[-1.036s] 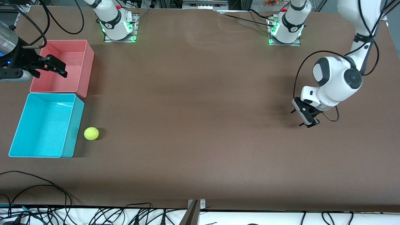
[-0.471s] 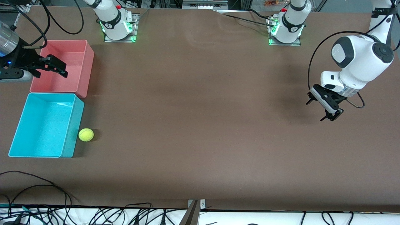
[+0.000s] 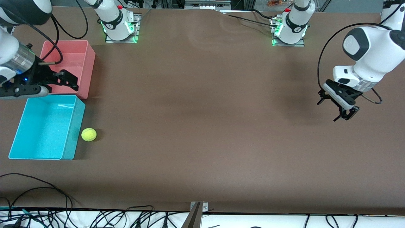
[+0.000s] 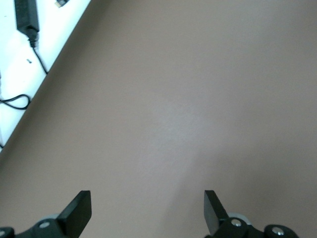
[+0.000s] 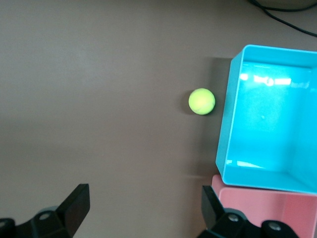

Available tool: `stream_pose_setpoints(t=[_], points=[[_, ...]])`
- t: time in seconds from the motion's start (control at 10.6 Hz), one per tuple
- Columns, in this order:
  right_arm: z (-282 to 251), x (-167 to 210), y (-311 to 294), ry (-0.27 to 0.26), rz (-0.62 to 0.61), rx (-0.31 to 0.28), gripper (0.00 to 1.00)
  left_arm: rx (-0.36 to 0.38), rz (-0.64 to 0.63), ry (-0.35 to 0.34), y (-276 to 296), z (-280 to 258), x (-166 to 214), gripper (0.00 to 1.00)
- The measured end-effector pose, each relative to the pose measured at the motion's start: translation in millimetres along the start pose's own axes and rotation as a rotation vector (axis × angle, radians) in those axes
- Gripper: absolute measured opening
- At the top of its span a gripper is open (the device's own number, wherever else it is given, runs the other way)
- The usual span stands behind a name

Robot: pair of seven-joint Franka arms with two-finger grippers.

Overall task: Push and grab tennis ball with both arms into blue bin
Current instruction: 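Raise the left gripper away while the right gripper reaches the ball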

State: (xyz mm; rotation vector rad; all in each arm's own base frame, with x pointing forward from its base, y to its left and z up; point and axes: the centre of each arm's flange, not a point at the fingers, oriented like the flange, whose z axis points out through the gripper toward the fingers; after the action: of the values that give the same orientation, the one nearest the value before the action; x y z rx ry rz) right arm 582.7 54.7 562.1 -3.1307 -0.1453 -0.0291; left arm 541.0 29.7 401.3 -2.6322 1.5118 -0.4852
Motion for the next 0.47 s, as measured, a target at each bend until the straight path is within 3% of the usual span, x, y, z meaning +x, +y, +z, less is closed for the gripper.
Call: stream_pose_setpoints(t=[0.28, 0.47], points=[[36, 21, -4, 0.009, -0.02, 0.001, 1.0, 0.011, -0.078, 0.0, -13, -16, -18, 1.0], [61, 34, -4, 0.008, -0.036, 0.002, 1.0, -0.058, -0.219, -0.019, -15, -31, -17, 1.0]])
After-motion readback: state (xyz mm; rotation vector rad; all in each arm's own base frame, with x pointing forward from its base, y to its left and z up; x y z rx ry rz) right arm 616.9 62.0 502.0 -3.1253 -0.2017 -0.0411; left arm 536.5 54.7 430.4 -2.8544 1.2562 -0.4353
